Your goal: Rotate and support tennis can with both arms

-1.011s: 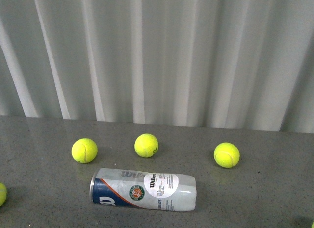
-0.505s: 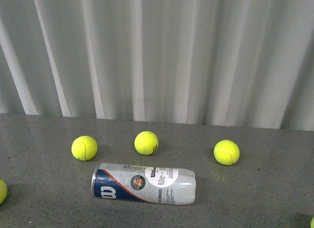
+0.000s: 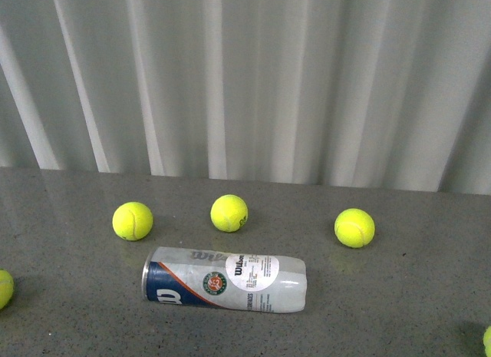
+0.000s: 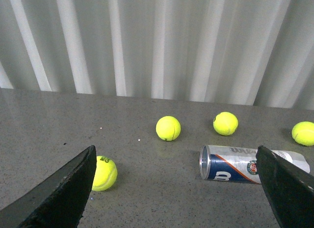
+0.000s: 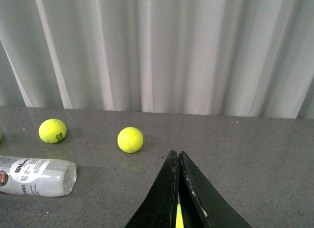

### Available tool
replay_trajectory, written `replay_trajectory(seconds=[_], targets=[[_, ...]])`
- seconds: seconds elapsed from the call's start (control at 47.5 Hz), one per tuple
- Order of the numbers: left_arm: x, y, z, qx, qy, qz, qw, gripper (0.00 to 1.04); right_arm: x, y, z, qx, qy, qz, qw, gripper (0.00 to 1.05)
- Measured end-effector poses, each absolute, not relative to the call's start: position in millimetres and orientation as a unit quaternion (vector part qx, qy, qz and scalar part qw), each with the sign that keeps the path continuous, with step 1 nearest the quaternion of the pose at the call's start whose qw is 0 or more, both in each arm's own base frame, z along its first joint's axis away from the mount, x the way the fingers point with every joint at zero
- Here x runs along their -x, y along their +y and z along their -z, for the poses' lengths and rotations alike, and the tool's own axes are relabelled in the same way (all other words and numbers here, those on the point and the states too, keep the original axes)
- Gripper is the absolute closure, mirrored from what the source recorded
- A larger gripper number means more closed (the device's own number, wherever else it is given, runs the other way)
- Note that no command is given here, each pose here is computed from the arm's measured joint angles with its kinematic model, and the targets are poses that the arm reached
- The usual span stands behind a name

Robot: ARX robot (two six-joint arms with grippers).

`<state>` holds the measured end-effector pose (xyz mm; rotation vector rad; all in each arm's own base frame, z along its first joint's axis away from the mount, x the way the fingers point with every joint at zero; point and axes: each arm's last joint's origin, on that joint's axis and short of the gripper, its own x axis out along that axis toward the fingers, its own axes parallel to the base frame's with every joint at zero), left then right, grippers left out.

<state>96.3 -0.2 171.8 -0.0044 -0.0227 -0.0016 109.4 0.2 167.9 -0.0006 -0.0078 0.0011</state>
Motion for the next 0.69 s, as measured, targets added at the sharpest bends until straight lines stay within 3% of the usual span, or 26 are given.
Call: replay_trajectory(seconds=[0.695], targets=[[-96.2,-0.2,-171.8,0.002,-0.012,0.001,1.000,0.07,-97.7,0.3,-165.0,0.000,-0.001,-0.002,1.000,1.01]])
